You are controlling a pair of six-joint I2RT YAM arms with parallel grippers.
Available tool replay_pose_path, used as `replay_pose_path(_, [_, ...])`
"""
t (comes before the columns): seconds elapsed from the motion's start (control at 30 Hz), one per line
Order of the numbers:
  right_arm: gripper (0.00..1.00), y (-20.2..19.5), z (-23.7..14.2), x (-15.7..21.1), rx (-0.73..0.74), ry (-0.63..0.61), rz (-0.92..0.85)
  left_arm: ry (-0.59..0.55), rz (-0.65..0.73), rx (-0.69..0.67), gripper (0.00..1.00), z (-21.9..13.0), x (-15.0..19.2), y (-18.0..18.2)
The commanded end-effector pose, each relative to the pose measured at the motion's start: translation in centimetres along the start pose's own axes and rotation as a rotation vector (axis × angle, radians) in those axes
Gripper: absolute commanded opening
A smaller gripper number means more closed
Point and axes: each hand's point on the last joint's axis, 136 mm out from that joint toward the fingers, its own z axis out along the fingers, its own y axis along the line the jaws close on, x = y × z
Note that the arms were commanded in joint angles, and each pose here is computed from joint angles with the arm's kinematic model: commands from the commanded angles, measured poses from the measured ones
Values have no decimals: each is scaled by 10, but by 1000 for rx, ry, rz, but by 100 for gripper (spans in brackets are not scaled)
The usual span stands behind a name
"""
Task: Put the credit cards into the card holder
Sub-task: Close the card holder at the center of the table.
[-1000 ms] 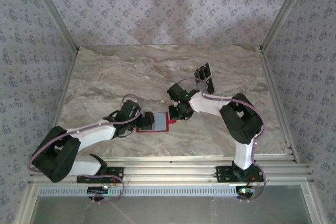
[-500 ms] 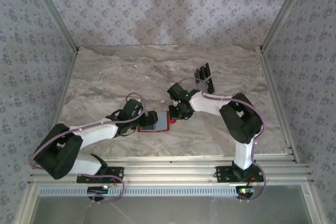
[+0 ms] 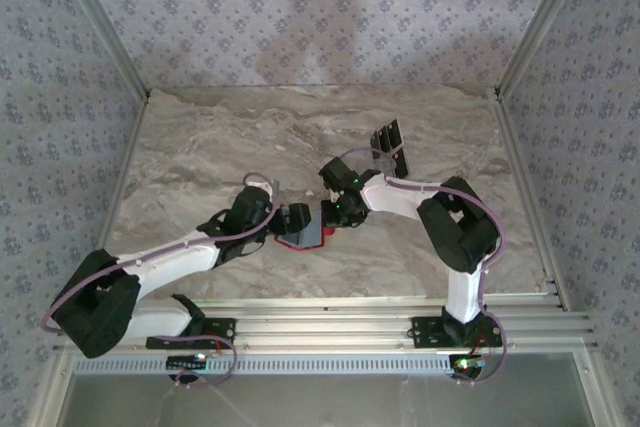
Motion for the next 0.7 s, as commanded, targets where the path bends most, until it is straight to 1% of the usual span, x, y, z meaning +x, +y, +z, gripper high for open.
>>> replay_pose_path(0.0, [0, 13, 45, 20, -75, 80, -7, -60, -4, 115, 100, -3, -15, -37])
replay_pose_path(0.07, [0, 12, 46, 20, -74, 81, -3, -66, 0, 139, 100, 0, -13, -47])
replay_pose_path(0.23, [0, 8, 39, 16, -85, 68, 19, -61, 4, 156, 100, 10, -1, -56])
replay_pose_path(0.5, [0, -3, 12, 1, -142, 0, 98, -30, 4, 154, 100, 28, 19, -58])
replay_pose_path(0.67, [0, -5, 10, -1, -153, -6, 117, -16, 1, 138, 100, 37, 27, -55])
